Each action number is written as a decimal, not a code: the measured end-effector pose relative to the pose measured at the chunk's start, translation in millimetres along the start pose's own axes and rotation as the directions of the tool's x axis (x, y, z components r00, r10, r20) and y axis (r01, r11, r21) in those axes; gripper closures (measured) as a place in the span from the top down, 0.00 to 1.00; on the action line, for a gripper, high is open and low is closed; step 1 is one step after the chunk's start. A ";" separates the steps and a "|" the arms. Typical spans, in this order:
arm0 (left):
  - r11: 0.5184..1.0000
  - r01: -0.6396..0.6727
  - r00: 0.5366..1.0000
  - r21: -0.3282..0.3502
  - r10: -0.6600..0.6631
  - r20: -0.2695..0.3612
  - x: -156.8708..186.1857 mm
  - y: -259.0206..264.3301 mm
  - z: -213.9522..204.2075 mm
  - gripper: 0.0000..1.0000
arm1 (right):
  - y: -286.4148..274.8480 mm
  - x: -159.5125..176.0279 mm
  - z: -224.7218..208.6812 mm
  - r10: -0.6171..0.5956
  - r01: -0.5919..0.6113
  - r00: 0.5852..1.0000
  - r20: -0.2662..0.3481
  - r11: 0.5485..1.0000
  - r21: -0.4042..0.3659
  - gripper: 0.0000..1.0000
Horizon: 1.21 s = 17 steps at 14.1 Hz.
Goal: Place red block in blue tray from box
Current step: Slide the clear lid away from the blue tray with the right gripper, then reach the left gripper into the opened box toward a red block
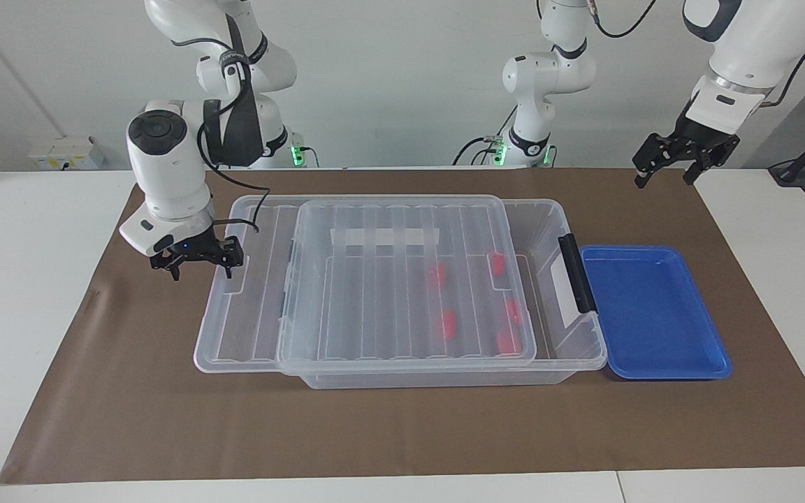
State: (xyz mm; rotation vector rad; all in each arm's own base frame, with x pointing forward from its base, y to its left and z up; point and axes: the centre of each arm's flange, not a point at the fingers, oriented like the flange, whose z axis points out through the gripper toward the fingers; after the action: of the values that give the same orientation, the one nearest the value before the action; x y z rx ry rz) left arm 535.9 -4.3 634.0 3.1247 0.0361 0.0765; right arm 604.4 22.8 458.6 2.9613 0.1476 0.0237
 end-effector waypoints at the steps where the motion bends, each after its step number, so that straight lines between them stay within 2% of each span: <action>1: 1.000 0.023 1.000 -0.001 -0.023 -0.014 1.6 1.5 -0.4 1.00 | 4.1 -0.8 0.5 0.006 -0.006 1.000 0.008 1.000 -0.001 1.00; 8: 0.989 0.144 0.986 -0.025 -0.146 -0.077 9.0 53.6 14.3 1.00 | 35.5 -7.1 6.0 0.054 -0.053 0.997 0.046 0.999 -0.011 1.00; 17: 0.976 0.219 0.969 -0.010 -0.219 -0.117 22.3 135.5 65.0 1.00 | 80.9 -22.1 3.1 0.063 -0.059 0.994 0.084 0.997 -0.044 1.00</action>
State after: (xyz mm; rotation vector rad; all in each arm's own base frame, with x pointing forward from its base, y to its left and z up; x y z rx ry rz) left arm 564.5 -140.1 572.4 3.0908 0.3823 0.2567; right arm 590.4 -59.2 469.7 2.9184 0.0448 -0.0910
